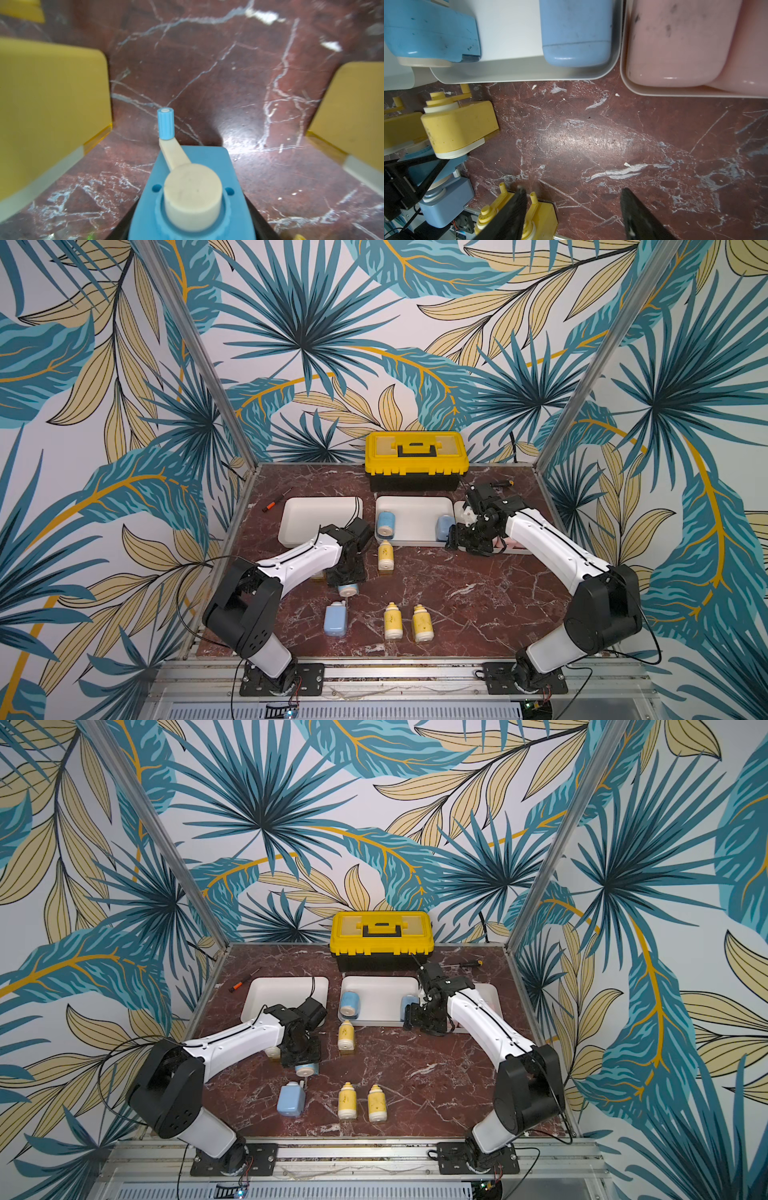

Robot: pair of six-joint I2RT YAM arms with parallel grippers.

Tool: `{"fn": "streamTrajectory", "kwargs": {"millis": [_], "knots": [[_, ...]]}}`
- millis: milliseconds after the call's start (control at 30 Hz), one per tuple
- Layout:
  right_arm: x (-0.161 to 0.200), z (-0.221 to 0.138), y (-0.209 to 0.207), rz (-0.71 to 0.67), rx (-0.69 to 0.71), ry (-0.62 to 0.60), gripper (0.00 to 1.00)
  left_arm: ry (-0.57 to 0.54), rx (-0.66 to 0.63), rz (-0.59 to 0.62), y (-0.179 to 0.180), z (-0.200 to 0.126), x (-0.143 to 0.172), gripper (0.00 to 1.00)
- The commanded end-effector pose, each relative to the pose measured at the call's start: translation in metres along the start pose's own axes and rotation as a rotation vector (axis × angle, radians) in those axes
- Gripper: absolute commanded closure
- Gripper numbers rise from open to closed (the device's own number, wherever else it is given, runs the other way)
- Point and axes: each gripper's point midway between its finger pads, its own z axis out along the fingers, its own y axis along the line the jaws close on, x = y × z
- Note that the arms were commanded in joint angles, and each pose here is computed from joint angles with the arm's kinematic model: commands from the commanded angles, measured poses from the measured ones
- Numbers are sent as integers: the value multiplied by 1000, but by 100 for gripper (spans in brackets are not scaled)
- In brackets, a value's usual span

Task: Place the pencil sharpeners by color into the storage box
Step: Pick up the pencil sharpener from the center of the board, then place the pencil sharpener in the storage box.

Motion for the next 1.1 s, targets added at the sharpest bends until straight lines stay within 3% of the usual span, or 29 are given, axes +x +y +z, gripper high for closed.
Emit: {"fn": "streamTrajectory", "kwargs": {"millis": [0,367,1067], "knots": [[-2,0,-2,7,14,4,27,-28,60,15,-14,-11,-14,66],[-6,-2,-1,2,16,-1,27,-111,106,37,-24,-45,-35,67],[-13,1,3,-4,6,-2,28,-341,293,84,-73,-162,-96,68]]}}
